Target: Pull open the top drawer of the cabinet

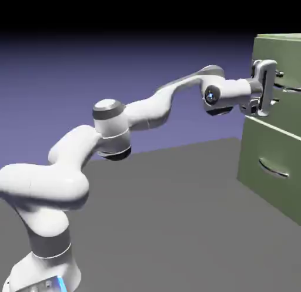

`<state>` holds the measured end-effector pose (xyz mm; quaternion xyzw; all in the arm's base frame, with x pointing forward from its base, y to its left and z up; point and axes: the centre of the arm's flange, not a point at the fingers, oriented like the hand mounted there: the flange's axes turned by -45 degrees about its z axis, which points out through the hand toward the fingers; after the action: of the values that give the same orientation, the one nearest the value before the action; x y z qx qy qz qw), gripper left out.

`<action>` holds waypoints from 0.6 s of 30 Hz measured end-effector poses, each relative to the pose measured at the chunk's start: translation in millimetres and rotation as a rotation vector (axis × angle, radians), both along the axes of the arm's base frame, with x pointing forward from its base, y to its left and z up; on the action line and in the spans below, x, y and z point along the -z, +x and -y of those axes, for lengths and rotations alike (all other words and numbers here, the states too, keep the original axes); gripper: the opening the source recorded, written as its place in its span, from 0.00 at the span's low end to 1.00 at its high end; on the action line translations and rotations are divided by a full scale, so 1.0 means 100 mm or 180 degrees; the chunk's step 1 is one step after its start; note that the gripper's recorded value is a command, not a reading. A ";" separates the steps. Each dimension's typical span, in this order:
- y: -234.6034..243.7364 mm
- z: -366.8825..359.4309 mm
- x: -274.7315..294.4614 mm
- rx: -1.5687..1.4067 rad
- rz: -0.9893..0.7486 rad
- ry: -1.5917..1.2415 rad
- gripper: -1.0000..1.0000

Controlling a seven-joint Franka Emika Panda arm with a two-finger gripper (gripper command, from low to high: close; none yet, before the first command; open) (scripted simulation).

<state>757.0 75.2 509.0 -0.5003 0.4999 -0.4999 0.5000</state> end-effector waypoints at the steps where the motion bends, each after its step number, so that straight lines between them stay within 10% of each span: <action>1: 0.03 0.00 0.00 -0.0001 0.0001 0.0001 0.00; 18: -0.93 0.02 0.00 0.0004 0.0011 0.0014 0.00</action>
<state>664.4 73.5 508.9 -0.4980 0.5004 -0.4999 0.5016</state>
